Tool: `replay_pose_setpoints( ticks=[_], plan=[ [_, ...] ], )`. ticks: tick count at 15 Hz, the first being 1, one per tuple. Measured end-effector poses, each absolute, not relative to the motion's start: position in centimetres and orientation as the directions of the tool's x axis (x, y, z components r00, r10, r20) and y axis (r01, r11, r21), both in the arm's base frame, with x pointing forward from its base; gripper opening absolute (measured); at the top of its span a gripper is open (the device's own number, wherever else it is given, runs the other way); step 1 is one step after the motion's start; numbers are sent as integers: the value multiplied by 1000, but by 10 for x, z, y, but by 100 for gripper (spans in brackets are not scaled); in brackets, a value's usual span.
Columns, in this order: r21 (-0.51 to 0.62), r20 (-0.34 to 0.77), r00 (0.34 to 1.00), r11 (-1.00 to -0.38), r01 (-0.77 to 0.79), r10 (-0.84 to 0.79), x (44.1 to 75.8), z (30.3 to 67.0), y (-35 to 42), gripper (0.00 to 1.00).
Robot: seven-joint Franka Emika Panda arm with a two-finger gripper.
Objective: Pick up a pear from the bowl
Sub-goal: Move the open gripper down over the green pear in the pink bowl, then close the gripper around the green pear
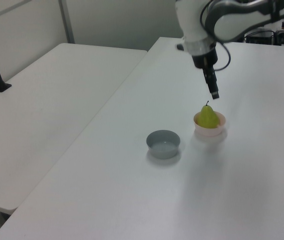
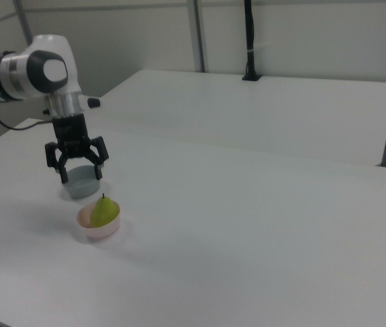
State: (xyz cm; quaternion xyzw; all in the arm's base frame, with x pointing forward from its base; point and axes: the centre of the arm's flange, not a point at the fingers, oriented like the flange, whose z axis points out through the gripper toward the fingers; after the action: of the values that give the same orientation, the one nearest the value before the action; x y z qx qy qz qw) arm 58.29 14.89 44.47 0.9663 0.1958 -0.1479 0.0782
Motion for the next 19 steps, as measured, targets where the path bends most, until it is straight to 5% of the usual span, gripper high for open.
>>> replay_pose_setpoints(
  ticks=[10,19],
  plan=[
    [96,-393,835,-887,452,384,598,345,155,79],
    [96,-381,837,-883,459,393,599,325,146,79]
  ],
)
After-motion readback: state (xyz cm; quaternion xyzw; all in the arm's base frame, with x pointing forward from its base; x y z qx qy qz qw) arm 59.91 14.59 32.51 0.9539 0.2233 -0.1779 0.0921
